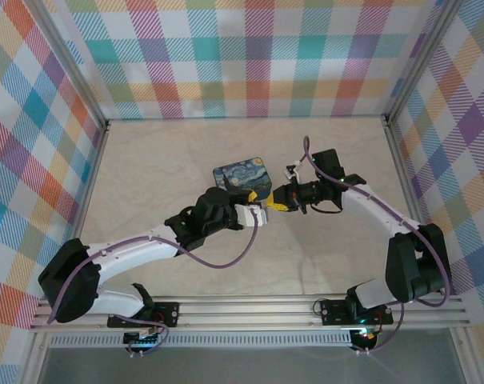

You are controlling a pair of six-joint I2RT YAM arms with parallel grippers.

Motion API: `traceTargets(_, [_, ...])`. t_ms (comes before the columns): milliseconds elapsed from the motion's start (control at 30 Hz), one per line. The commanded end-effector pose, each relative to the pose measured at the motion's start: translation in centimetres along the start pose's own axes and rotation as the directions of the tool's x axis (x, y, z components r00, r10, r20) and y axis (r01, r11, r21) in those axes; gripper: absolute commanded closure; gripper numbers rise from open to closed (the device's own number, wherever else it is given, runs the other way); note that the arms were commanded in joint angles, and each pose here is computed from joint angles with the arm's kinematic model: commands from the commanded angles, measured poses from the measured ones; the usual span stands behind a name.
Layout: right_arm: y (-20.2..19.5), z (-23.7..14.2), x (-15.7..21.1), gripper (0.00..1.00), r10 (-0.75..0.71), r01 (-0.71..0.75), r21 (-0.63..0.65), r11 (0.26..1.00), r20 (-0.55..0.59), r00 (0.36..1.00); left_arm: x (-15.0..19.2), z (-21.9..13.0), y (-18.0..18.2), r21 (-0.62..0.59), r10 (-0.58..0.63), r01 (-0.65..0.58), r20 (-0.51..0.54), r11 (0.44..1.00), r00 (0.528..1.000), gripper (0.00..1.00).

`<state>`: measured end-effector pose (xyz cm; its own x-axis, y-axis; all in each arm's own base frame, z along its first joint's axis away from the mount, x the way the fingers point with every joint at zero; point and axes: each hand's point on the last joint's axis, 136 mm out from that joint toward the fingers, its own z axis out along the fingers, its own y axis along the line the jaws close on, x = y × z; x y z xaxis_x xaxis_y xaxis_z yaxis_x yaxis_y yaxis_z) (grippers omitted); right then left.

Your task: Unlock a padlock with a key

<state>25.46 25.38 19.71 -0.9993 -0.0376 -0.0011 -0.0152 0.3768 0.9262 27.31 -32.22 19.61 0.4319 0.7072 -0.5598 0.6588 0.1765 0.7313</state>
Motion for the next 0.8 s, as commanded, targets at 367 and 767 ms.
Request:
traceTargets(367, [0.6, 0.6, 0.4, 1.00, -0.009, 0.008, -0.023, 1.000, -0.046, 0.999, -0.6, 0.8, 0.2, -0.010, 0.028, -0.028, -0.003, 1.000, 1.000, 0.73])
traceTargets(767, [0.5, 1.1, 0.3, 1.00, 0.003, -0.004, -0.016, 1.000, -0.057, 0.998, -0.6, 0.7, 0.1, -0.007, 0.025, -0.025, -0.002, 1.000, 1.000, 0.85])
